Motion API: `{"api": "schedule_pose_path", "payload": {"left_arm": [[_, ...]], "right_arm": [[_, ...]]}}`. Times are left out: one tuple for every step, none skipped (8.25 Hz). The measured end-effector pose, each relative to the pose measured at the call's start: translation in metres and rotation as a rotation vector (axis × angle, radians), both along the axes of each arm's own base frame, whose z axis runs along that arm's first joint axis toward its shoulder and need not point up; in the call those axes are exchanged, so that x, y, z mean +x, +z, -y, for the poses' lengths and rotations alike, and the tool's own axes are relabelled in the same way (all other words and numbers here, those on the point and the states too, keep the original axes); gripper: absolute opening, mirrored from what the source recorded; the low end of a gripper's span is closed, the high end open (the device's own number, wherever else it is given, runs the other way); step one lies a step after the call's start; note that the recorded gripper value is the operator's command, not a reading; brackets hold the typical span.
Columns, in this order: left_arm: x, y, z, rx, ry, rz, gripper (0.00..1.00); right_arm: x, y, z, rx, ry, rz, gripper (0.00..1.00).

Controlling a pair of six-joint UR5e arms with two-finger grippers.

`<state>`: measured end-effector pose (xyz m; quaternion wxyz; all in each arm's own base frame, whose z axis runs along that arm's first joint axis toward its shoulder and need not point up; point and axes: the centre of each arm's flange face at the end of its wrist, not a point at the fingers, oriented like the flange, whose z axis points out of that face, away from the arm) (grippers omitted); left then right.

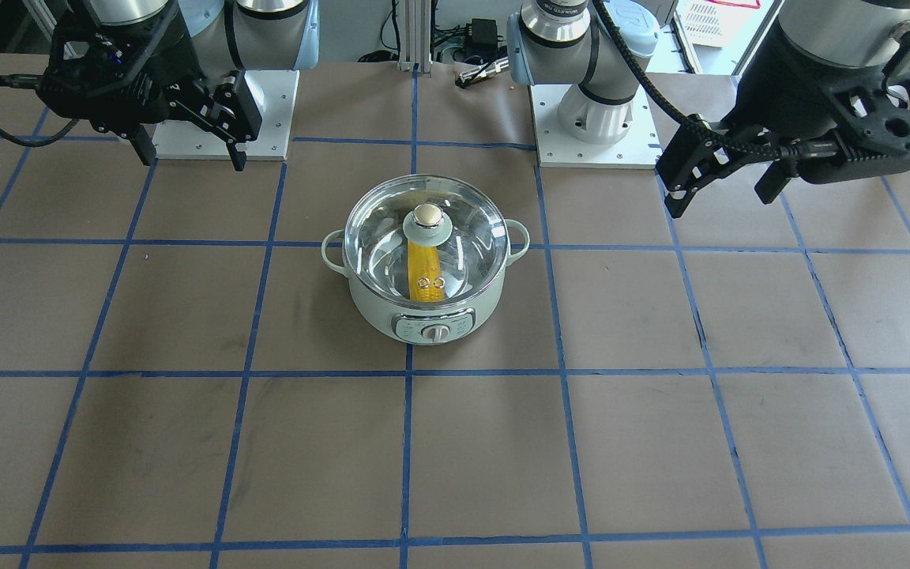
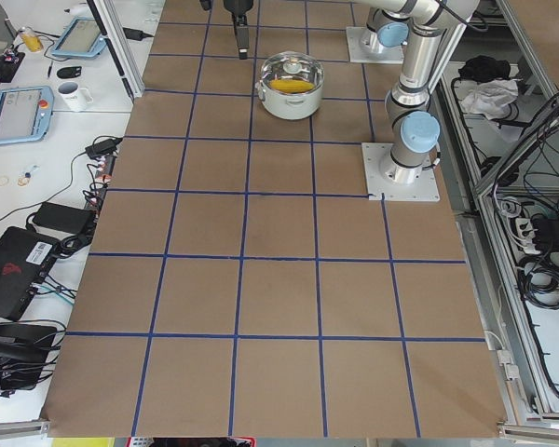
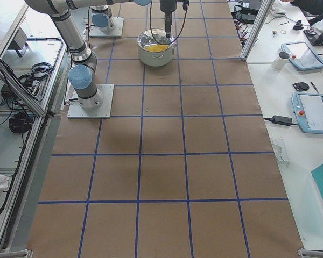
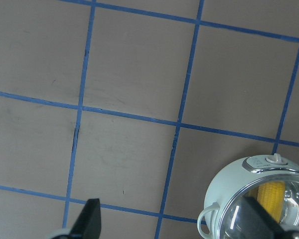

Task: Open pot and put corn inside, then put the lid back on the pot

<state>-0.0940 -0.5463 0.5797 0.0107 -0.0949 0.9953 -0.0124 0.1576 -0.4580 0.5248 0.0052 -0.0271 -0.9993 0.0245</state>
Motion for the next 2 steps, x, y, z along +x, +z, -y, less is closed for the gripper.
{"api": "schedule_pose_path", "payload": {"left_arm": [[0.0, 0.0002, 0.0, 0.0, 0.0, 0.0, 1.0], [0.0, 0.0001, 0.0, 0.0, 0.0, 0.0, 1.0]], "right_arm": [[0.0, -0.0002, -0.0001, 0.001, 0.0, 0.0, 1.0], [0.0, -0.0006, 0.0001, 0.003, 0.0, 0.0, 1.0]]}}
